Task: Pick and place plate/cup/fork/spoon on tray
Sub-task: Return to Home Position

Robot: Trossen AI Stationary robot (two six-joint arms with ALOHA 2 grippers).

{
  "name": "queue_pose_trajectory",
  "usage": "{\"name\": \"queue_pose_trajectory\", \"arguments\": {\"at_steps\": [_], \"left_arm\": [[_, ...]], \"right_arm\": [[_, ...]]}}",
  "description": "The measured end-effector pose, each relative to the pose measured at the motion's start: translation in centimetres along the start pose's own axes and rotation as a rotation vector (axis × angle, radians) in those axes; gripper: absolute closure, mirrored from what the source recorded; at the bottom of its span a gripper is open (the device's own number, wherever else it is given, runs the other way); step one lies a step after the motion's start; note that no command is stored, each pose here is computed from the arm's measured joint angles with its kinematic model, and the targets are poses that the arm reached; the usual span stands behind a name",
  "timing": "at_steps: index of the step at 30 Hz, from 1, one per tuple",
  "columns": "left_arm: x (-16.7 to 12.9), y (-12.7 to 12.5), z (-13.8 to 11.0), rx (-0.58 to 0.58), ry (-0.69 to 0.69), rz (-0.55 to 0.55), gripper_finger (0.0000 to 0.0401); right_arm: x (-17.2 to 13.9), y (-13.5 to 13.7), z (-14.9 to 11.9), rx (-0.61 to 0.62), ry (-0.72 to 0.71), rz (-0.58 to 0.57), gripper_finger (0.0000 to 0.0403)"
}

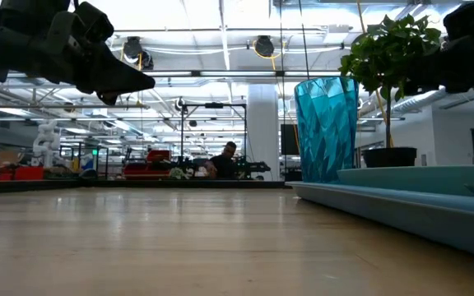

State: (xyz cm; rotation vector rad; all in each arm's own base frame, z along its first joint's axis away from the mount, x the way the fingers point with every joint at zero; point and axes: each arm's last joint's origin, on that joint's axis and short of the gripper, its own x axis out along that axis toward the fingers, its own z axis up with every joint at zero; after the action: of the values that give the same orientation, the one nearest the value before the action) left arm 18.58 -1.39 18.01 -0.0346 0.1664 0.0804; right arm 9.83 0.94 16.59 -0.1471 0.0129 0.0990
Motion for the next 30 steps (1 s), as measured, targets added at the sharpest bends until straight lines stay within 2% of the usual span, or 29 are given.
{"name": "queue_pose_trajectory", "arguments": {"at_steps": [8,18,25,30], "left_arm": [[0.0,0.0,0.0,-0.014,0.0,0.001,0.0377],[-0.3,-0.2,0.4,-0.038,-0.027,-0.014,0.0377],[-1.8,-0.7,1.4,0.053,-0.085,-0.066,0.0377],[-2.6,-0.4,-0.1,0.075,-0.086,-0.064,0.0377]], "right_arm": [[0.0,-0.9,-0.1,-0.02,0.015,-0.091,0.0403],[-0.1,-1.1,-0.2,0.009,0.016,-0.109,0.0403],[-0.1,-1.1,-0.2,0.009,0.015,-0.109,0.0403],[-0.1,-1.1,0.0,0.008,0.001,-0.112,0.0403]]}}
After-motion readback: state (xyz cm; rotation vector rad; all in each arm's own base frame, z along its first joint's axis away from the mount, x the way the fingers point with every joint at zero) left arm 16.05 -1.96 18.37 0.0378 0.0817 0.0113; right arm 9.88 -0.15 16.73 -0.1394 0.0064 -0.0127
